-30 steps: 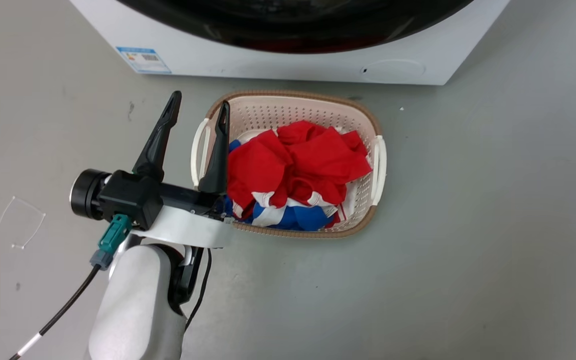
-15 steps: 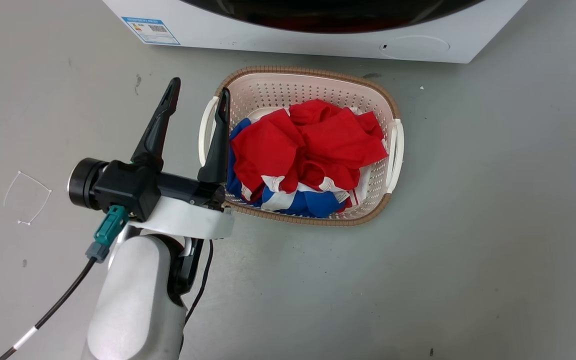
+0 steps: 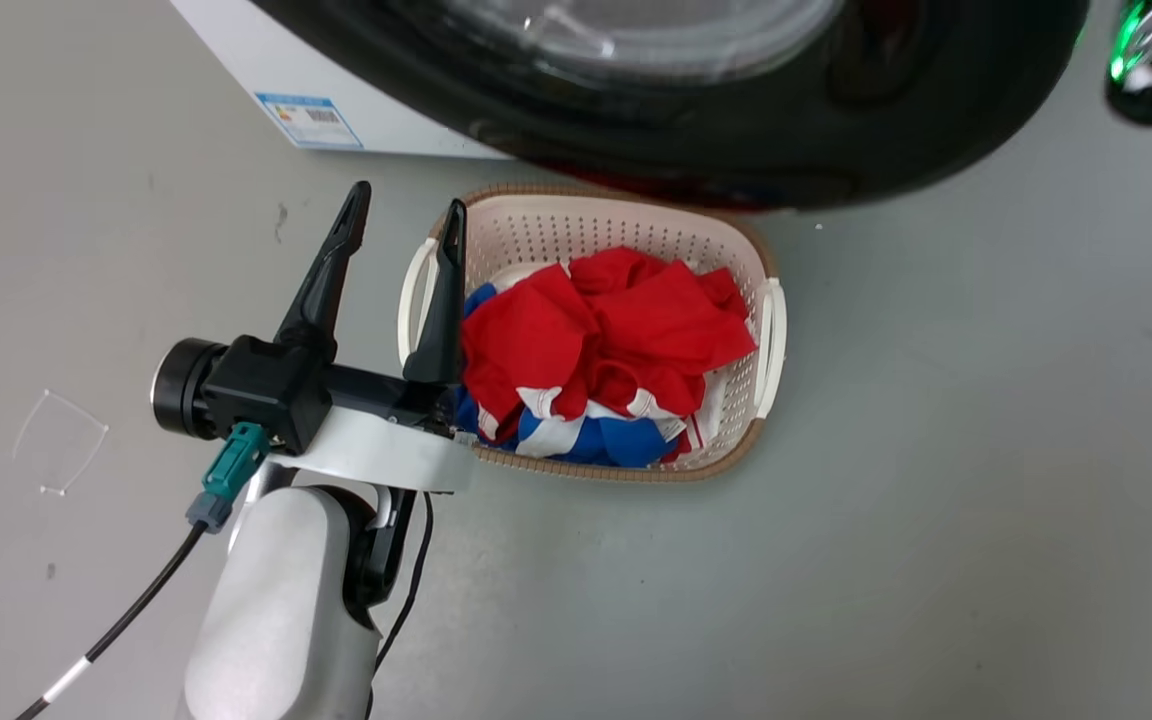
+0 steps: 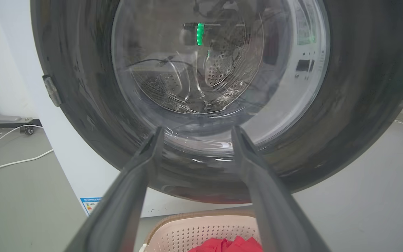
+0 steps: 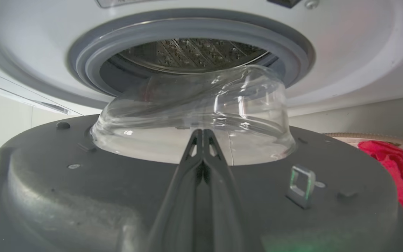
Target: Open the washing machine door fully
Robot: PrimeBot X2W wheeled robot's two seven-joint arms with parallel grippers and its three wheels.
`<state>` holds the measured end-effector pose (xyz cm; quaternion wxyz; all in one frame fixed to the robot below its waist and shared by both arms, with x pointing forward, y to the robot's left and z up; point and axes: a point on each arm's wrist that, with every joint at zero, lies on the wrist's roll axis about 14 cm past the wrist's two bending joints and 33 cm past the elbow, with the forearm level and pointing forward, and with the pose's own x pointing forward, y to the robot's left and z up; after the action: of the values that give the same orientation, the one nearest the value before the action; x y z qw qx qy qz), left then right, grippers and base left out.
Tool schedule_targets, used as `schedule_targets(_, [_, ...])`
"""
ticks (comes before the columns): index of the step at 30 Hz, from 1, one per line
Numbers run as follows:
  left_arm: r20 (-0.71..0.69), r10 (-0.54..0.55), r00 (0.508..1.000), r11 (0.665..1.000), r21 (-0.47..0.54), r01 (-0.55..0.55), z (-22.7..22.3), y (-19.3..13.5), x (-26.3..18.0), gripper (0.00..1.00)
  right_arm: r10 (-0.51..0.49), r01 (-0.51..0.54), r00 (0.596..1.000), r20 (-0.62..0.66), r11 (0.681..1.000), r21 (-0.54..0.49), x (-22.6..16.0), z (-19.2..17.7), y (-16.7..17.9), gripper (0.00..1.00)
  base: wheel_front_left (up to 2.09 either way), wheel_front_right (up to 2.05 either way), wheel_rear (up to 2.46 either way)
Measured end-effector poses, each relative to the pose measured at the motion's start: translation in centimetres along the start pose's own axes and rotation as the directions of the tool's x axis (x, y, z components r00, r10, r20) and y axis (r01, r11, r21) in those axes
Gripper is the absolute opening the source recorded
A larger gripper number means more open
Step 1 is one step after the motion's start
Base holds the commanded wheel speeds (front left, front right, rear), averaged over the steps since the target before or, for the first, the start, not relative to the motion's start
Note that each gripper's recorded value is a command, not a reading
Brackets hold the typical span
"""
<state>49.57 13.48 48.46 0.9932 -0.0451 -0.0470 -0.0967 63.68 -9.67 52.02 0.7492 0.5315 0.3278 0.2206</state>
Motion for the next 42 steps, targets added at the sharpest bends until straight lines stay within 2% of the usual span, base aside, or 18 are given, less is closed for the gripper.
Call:
schedule_targets(9, [0.013, -0.015, 1.000, 1.000, -0.004, 0.015, 1.6, -1.1, -1.7, 1.00, 0.017, -0.011, 0.988, -0.156, 0.999, 0.037, -2.9, -4.7, 0.7, 0.00, 0.00, 0.00, 0.00])
schedule_targets(17, [0.016, -0.027, 1.000, 1.000, -0.009, 0.027, 2.9, -2.2, -4.1, 1.00, 0.046, -0.040, 0.967, -0.251, 0.999, 0.028, -5.3, -9.6, 2.0, 0.00, 0.00, 0.00, 0.00])
schedule_targets(28, [0.026, -0.026, 0.999, 0.999, -0.027, 0.027, 4.3, -3.6, -7.7, 1.00, 0.141, -0.137, 0.932, -0.333, 0.990, 0.035, -8.1, -17.7, 4.4, 0.00, 0.00, 0.00, 0.00])
schedule_targets(42, [0.024, 0.001, 1.000, 0.999, -0.037, 0.000, 4.5, -3.3, -8.9, 1.00, 0.232, -0.242, 0.894, -0.382, 0.970, 0.023, -7.9, -23.7, 6.6, 0.00, 0.00, 0.00, 0.00])
